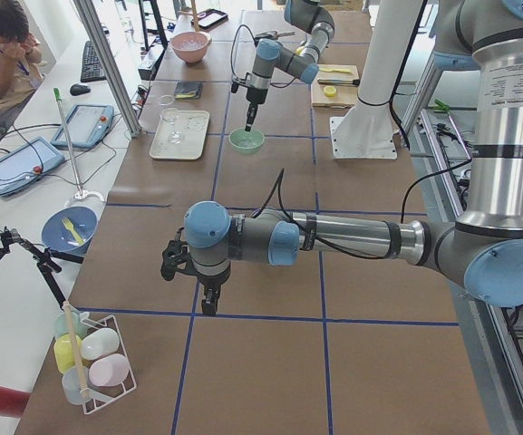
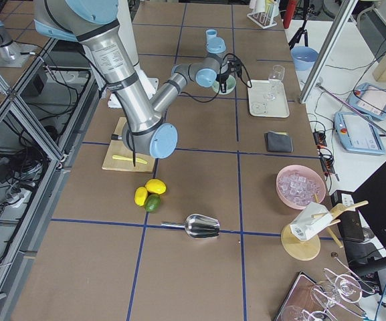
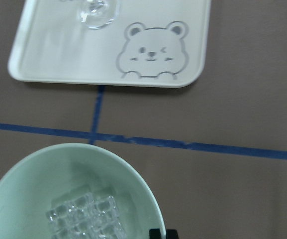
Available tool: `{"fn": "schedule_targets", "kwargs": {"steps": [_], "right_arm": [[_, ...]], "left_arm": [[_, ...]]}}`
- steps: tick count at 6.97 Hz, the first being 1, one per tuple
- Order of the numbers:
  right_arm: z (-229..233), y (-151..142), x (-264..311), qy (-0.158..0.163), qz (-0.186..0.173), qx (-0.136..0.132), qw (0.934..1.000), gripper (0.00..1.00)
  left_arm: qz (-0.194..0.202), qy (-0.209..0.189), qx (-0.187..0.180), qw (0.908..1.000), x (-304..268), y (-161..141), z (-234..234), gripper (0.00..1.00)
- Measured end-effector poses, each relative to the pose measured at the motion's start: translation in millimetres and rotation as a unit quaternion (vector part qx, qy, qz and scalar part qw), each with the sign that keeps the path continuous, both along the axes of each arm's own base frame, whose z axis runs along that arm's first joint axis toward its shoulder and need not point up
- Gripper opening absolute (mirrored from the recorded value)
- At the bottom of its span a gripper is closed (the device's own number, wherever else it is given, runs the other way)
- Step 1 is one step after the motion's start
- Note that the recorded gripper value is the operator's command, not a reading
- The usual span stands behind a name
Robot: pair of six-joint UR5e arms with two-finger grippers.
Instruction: Pour ice into bowl
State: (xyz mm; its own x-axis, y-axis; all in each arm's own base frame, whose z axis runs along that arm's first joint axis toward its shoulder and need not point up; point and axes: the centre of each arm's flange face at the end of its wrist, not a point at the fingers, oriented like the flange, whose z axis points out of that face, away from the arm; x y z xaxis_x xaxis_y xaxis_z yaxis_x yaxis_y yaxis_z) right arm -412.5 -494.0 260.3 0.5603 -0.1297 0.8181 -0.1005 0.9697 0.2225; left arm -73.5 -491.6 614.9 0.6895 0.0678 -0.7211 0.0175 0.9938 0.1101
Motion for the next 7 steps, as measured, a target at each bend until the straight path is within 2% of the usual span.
{"fn": "schedule_targets", "kwargs": {"steps": [3,4,7], "right_arm": [[155.8,-6.3,135.5,0.078,-0.050,0.032,0.9952,0.00],[202.1,2.4,170.8,0.085,-0.062,0.035,0.9938,0.00],[329.3,52.5,230.8,0.049,-0.074,0.059,0.9943,0.01]], "left_arm": [[0.001,0.000,0.001,1.0000,0.7,-0.3,-0.6,1.00],[0.002,0.000,0.001,1.0000,1.9,-0.6,-0.6,1.00],[0.006,0.000,0.001,1.0000,6.1,-1.2,-0.8,1.00]]}}
